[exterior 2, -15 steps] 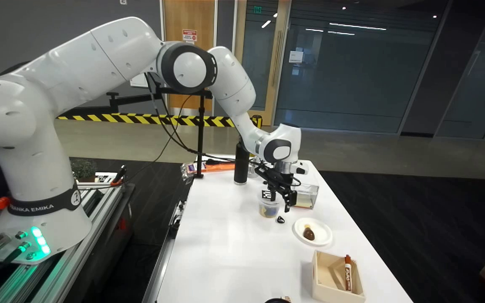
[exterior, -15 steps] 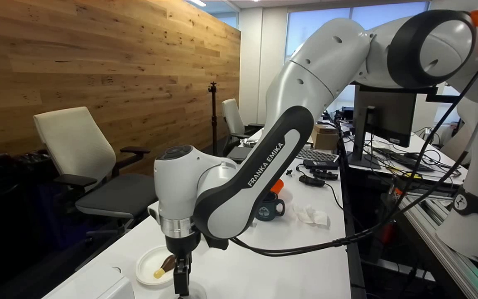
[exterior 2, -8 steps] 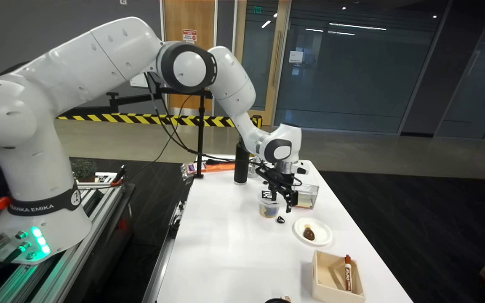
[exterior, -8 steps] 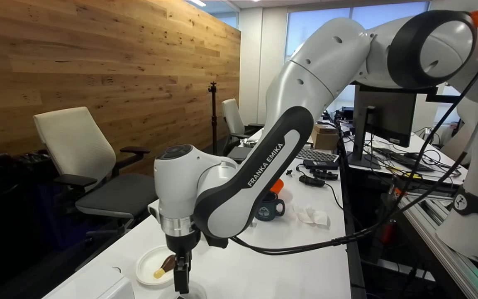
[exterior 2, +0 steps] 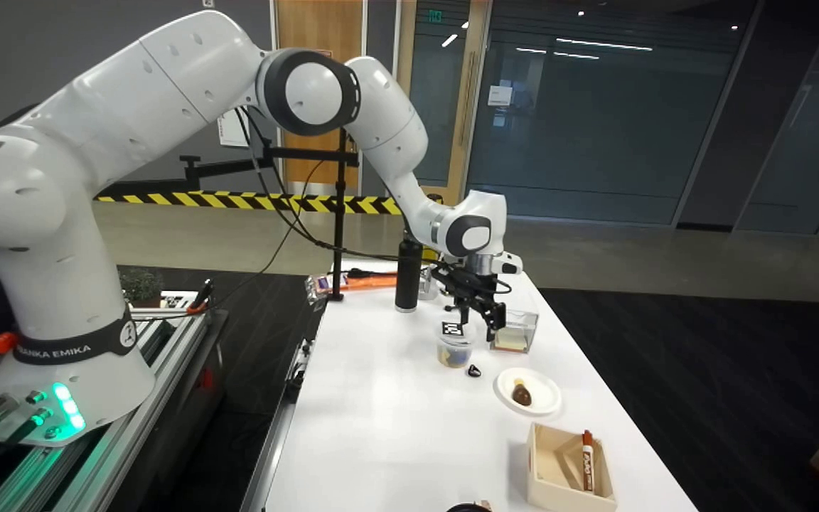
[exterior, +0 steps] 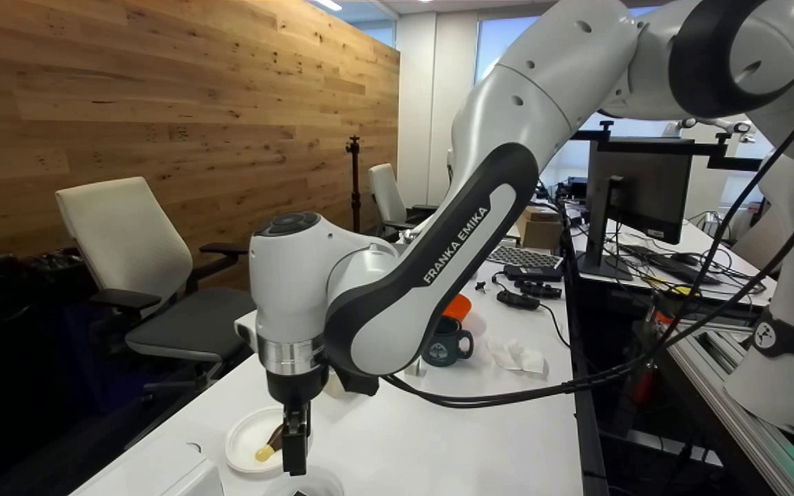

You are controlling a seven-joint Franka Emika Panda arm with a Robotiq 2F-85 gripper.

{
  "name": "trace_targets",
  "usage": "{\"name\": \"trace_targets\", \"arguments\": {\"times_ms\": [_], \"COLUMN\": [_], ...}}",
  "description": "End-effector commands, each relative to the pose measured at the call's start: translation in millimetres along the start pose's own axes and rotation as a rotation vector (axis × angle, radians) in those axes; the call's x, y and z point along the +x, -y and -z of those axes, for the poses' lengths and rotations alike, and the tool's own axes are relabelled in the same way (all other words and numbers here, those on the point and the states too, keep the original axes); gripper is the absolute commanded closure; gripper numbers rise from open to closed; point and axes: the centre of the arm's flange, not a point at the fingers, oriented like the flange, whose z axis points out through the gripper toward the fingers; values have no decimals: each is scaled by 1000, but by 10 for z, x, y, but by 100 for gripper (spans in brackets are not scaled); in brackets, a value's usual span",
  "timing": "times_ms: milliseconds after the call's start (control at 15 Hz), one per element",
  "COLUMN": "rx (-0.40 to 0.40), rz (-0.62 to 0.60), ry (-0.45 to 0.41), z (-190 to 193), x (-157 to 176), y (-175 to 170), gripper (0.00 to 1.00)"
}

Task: Put the white lid on top of the clear container on the left.

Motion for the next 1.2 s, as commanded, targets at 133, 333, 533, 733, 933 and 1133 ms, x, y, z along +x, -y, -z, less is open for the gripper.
{"name": "trace_targets", "arguments": {"times_ms": [133,333,533,733,933,1133], "rx": [-52,-57,-45,-43,-36,-11], "rz": [129,228,329,418,474,519], "ry": [8,10,3,-3,-1,2], "z": [306,263,221,187,165,93], "x": [-483,-558,-559,-493,-436,-372], "y": [403,667,919,1124,1244,1307], "gripper": [0,0,0,0,0,0]}}
